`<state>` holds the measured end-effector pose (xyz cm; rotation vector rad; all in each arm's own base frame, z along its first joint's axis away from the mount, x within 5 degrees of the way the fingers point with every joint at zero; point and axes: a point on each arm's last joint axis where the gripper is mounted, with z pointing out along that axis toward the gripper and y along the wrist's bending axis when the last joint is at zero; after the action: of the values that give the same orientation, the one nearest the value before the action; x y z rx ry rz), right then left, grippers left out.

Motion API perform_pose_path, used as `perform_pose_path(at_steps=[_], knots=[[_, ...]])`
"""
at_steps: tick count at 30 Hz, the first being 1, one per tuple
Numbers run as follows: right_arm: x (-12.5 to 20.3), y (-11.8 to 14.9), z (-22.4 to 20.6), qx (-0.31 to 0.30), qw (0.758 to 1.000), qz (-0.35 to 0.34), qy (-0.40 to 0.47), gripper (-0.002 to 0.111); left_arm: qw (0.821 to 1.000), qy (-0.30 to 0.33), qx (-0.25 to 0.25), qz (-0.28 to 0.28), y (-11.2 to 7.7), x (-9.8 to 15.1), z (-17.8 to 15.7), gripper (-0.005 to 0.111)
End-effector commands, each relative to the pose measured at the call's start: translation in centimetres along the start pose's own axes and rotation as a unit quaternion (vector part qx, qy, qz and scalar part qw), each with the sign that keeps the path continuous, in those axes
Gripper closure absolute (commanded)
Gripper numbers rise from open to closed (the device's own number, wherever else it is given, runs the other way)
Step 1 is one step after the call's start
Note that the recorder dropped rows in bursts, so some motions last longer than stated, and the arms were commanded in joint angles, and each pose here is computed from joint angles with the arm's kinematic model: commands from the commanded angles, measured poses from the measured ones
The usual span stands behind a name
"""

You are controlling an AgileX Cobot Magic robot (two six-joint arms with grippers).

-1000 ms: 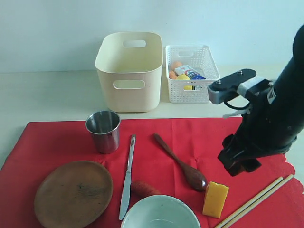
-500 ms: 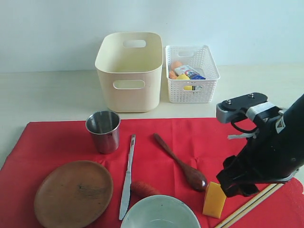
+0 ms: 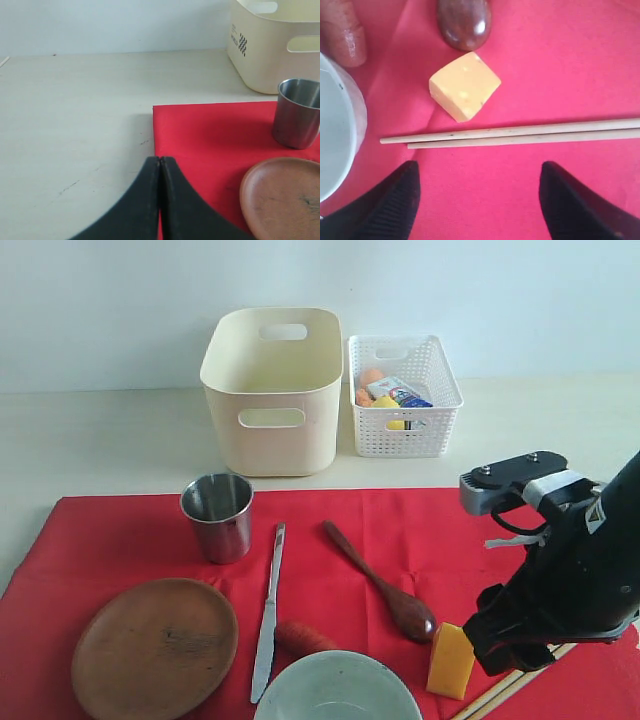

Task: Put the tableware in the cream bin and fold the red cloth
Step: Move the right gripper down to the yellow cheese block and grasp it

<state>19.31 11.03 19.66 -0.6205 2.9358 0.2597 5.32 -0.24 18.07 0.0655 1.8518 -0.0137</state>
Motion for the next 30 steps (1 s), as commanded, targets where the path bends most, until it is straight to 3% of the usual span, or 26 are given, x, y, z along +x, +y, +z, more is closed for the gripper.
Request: perform_pose_path(at_steps=[1,6,17,30], knots=[[0.0,0.3,-0.1,-0.012,1.0,0.018,-0.008,0.044,1.0,-0.006,0.002,-0.005,0.0,0.0,0.0,0.107],[-0.9,1.0,-0.1,-0.055,0.995,0.055,-0.055,0.044,1.0,-0.006,0.002,-0.005,0.0,0.0,0.0,0.107],[-1.6,-0.1,2.4,-0.007,0.994,0.11,-0.024,0.044,1.0,-0.006,0.002,-0.005,0.0,0.0,0.0,0.107],[-1.8,0.6,3.0,-0.048,0.99,0.131,-0.019,0.044,1.0,-0.006,0.002,-0.005,0.0,0.0,0.0,0.107]])
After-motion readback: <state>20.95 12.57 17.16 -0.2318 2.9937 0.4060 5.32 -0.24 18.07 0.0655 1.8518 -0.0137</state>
